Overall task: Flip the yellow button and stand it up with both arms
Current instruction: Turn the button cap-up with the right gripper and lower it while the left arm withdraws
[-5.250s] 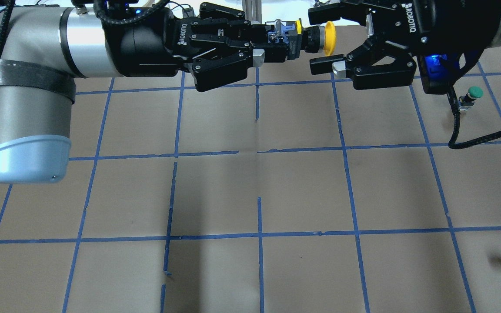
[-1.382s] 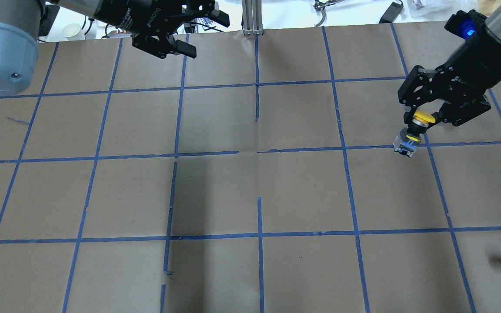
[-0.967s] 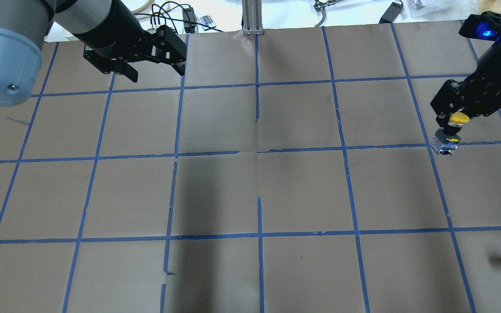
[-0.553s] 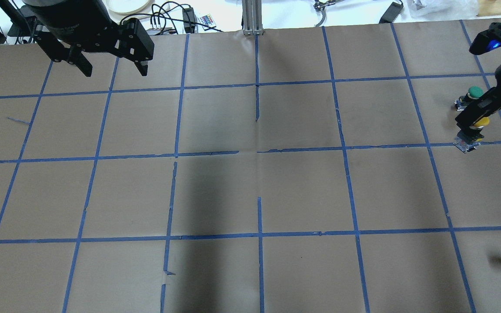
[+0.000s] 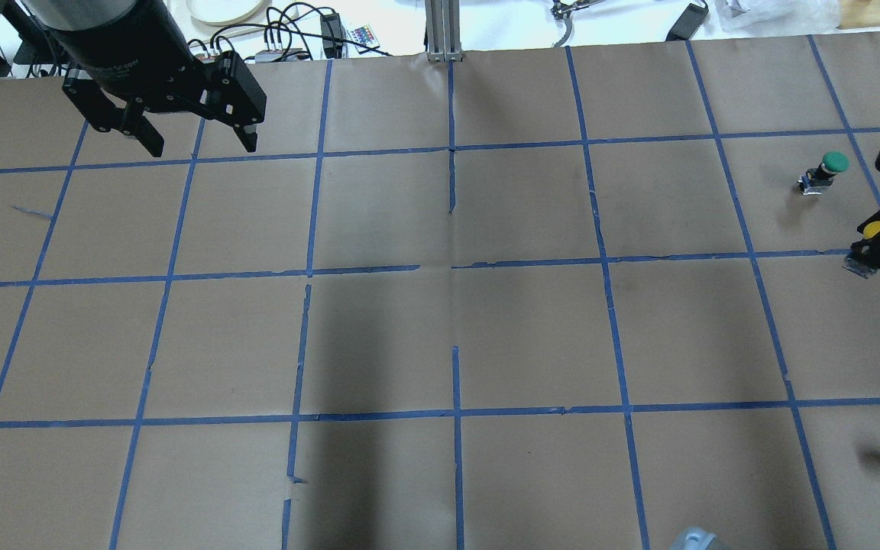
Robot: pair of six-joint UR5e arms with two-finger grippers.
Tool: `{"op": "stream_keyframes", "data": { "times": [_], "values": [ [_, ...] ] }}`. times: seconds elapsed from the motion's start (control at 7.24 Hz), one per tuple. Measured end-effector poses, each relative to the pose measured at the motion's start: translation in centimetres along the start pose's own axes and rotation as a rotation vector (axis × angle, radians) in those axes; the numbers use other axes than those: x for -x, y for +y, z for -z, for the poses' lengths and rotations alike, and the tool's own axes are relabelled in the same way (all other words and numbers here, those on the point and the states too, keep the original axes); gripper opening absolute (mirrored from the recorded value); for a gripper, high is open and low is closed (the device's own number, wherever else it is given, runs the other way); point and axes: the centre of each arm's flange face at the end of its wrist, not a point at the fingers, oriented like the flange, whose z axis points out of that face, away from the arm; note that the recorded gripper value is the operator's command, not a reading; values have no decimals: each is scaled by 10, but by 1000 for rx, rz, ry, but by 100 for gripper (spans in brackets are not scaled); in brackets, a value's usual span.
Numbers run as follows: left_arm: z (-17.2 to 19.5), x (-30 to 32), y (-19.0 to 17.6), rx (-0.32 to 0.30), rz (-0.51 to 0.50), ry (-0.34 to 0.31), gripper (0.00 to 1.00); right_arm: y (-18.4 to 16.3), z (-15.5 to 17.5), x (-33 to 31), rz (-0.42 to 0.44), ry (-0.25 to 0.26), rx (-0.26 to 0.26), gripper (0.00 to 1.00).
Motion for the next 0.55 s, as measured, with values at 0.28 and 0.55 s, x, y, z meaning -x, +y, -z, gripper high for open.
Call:
{"op": "stream_keyframes", "data": {
  "times": [0.28, 0.55],
  "values": [
    [-5, 15, -7, -7, -81, -8, 100, 26, -16, 0, 173, 10, -49, 7],
    [-7, 24, -11, -11, -84, -13, 100, 51, -35, -8, 306, -1, -96, 7]
  ]
}}
